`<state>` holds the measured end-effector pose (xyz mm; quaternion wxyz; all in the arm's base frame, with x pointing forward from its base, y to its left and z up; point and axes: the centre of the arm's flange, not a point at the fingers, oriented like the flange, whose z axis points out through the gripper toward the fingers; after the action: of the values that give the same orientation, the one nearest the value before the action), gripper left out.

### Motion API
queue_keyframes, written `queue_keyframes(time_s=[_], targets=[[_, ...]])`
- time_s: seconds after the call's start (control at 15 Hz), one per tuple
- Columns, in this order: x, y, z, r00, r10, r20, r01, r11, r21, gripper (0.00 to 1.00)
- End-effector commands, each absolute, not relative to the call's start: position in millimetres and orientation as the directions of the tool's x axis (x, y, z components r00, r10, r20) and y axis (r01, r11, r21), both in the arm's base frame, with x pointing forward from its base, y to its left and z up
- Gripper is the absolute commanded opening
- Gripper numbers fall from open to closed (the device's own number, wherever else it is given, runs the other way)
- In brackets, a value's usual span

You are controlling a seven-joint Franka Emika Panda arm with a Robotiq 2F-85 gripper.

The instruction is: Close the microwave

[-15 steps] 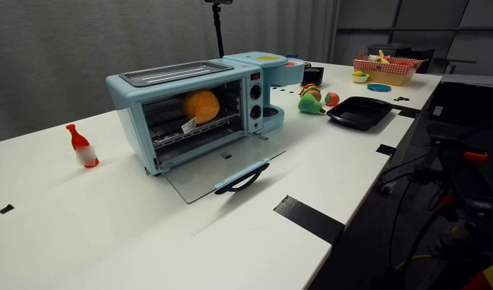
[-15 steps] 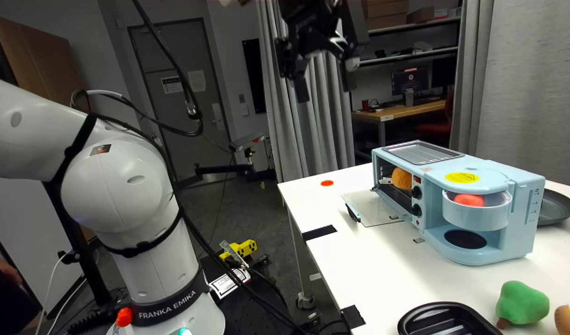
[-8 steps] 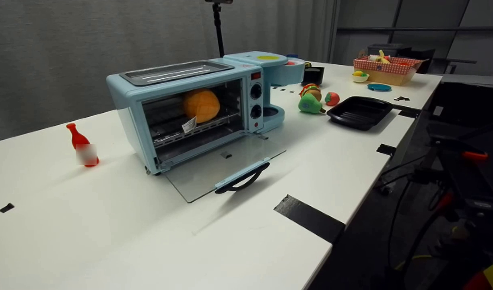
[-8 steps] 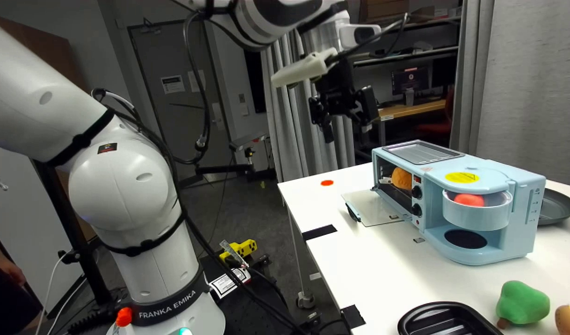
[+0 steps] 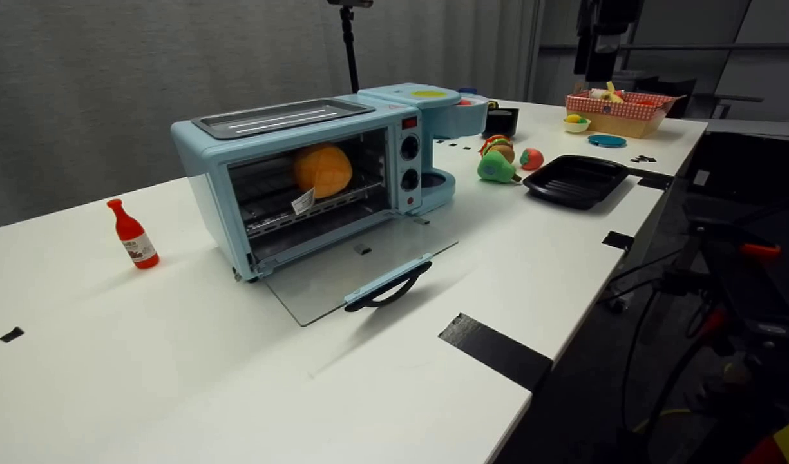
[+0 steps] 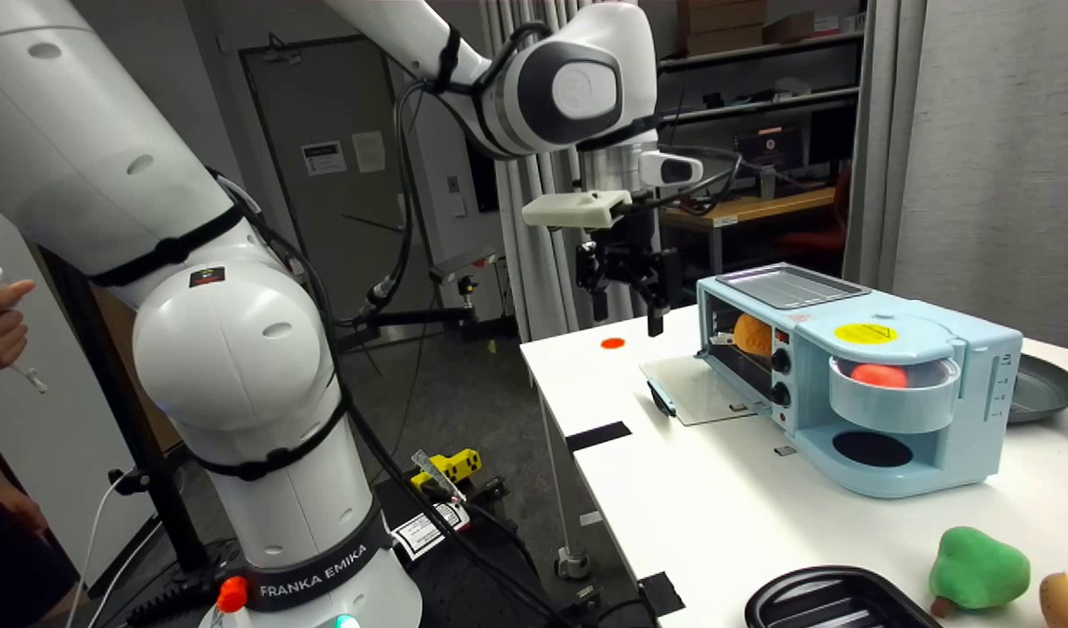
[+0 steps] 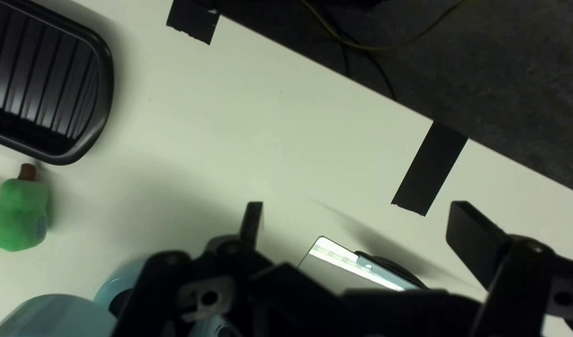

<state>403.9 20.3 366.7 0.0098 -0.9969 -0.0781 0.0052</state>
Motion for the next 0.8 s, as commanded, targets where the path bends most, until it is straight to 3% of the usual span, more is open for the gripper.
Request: queue_keyframes(time_s=[0.0, 0.67, 0.73], targets=[[418, 47, 338, 0.99, 0.132, -0.04, 0.13, -0.99, -0.05, 1.0], [457, 108, 260, 0.994, 0.054, -0.098, 0.05, -0.998, -0.046, 1.0], [436, 94, 272, 0.993, 0.077, -0.092, 0.075, -0.997, -0.026, 1.0]])
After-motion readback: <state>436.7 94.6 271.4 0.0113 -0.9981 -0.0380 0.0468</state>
